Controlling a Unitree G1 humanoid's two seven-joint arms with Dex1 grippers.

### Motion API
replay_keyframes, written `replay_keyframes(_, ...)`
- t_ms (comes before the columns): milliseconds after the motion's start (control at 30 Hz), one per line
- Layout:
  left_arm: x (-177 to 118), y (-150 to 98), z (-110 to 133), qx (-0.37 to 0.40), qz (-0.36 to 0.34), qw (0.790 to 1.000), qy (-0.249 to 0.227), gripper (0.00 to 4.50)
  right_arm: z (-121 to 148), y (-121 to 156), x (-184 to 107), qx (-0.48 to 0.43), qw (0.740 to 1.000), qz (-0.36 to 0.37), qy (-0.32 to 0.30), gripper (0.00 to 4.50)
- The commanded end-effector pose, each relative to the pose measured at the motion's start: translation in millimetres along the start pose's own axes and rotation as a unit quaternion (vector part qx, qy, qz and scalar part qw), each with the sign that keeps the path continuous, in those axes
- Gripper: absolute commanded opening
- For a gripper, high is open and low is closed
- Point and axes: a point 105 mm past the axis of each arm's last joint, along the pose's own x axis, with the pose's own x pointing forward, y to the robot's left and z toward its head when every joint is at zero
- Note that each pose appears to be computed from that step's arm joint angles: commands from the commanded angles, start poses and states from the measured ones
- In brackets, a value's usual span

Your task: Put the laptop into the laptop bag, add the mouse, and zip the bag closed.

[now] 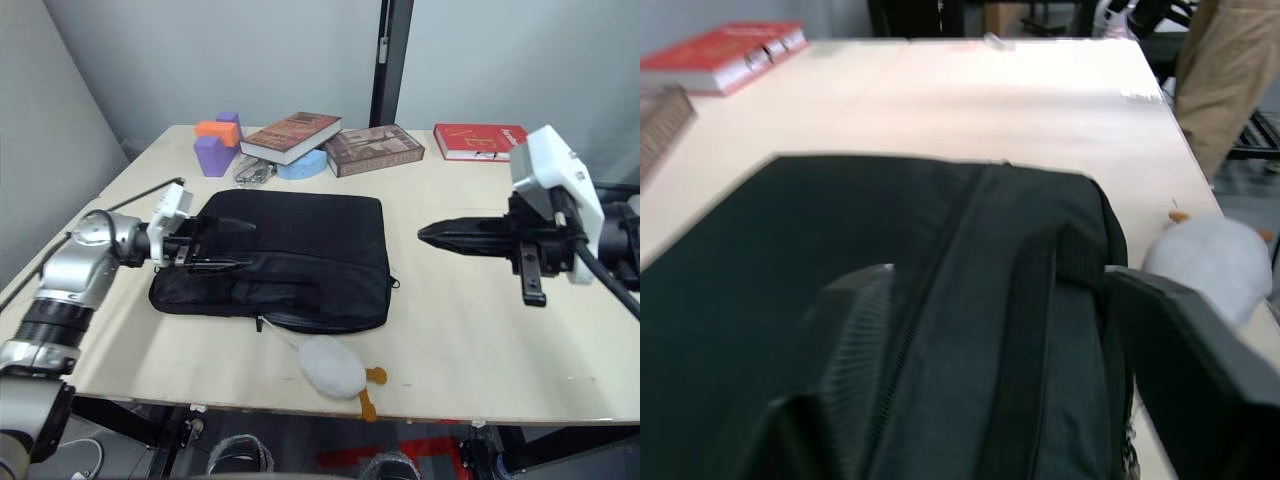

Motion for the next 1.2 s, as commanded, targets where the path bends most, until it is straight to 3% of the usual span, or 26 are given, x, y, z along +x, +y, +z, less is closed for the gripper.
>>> replay_keyframes(33,6.4,5.3,-4.5,0.022,-0.024,0.999,0.004,2.24,9.9,7.4,-2.9,-0.015,1.000,-0.007,-0.007,0.00)
replay_keyframes(200,25.7,13.6,-23.8,0.007,-0.046,0.999,0.017,0.43,1.4,5.8,8.3,0.028,0.999,-0.013,-0.009,0.00)
replay_keyframes(233,29.2,13.6,-27.6,0.005,-0.051,0.998,0.023,0.03,-2.2,7.8,10.4,0.040,0.999,-0.006,-0.007,0.55)
replay_keyframes(600,45.9,19.2,-58.8,-0.019,-0.056,0.994,0.092,0.00,-44.7,25.9,54.8,0.127,0.990,0.052,0.029,4.35)
replay_keyframes(633,45.9,18.6,-60.2,-0.018,-0.059,0.993,0.098,0.00,-51.9,28.3,61.1,0.137,0.988,0.057,0.035,4.49)
replay_keyframes(900,44.6,18.8,-60.8,-0.011,-0.053,0.994,0.092,0.00,-105.3,30.6,98.4,0.214,0.973,0.051,0.069,4.49)
replay_keyframes(1067,42.1,15.5,-64.5,-0.018,-0.058,0.993,0.097,0.00,-139.6,39.3,130.1,0.233,0.962,0.086,0.110,4.49)
replay_keyframes(1200,42.6,14.8,-62.8,-0.015,-0.061,0.994,0.093,0.00,-152.0,36.7,141.5,0.234,0.959,0.097,0.124,4.49)
